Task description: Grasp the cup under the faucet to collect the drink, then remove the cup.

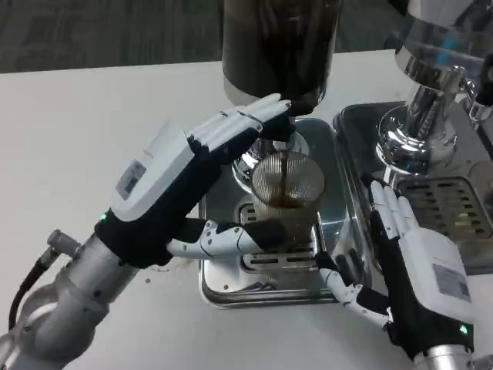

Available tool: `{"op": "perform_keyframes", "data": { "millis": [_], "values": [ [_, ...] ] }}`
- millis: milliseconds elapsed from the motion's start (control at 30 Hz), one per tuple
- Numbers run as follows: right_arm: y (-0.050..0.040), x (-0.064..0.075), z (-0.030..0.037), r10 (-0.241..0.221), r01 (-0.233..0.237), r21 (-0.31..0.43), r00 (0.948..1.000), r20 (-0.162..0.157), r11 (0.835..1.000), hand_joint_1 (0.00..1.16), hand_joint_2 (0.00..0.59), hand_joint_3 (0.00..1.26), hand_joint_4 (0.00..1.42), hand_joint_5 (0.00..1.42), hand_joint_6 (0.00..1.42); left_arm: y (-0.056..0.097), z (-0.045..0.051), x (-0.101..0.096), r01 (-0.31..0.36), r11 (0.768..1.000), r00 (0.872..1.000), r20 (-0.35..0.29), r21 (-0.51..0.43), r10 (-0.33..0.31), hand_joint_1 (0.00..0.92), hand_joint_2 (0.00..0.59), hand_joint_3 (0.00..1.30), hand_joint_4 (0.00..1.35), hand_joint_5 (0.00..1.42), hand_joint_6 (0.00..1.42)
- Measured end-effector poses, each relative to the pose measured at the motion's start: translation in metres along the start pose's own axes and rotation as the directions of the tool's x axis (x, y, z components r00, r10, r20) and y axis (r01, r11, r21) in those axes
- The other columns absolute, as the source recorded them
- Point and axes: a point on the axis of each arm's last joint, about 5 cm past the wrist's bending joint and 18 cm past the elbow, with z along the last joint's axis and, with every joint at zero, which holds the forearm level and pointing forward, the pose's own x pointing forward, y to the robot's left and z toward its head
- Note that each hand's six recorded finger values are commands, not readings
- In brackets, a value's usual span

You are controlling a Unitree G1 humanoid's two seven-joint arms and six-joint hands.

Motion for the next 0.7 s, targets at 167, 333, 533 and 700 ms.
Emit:
{"op": "perform_keyframes", "data": {
  "millis": [167,333,533,700],
  "values": [
    [-0.0004,0.008,-0.0030,0.010,-0.012,0.096,0.9997,0.020,0.995,0.48,0.261,0.00,0.00,0.00,0.14,0.000,0.0001,-0.001,-0.003,1.000,1.000,0.000,0.000,0.003,0.000,0.142,0.20,0.14,0.33,0.22],
    [0.0003,0.018,-0.0052,0.062,-0.070,0.168,0.9969,0.049,0.983,0.50,0.233,0.00,0.00,0.00,0.13,0.000,-0.0001,-0.001,-0.007,1.000,1.000,0.000,-0.001,0.007,0.000,0.142,0.21,0.14,0.33,0.22],
    [0.0016,0.031,-0.0066,0.109,-0.120,0.220,0.9923,0.058,0.968,0.52,0.223,0.00,0.00,0.00,0.10,0.000,-0.0010,-0.002,-0.008,1.000,1.000,-0.003,-0.005,0.008,0.000,0.148,0.21,0.14,0.34,0.22],
    [0.0031,0.040,-0.0045,0.133,-0.146,0.247,0.9888,0.066,0.958,0.53,0.215,0.00,0.00,0.00,0.10,0.000,-0.0016,-0.001,-0.013,1.000,1.000,0.000,-0.007,0.013,0.000,0.150,0.21,0.14,0.35,0.22]
  ]
}}
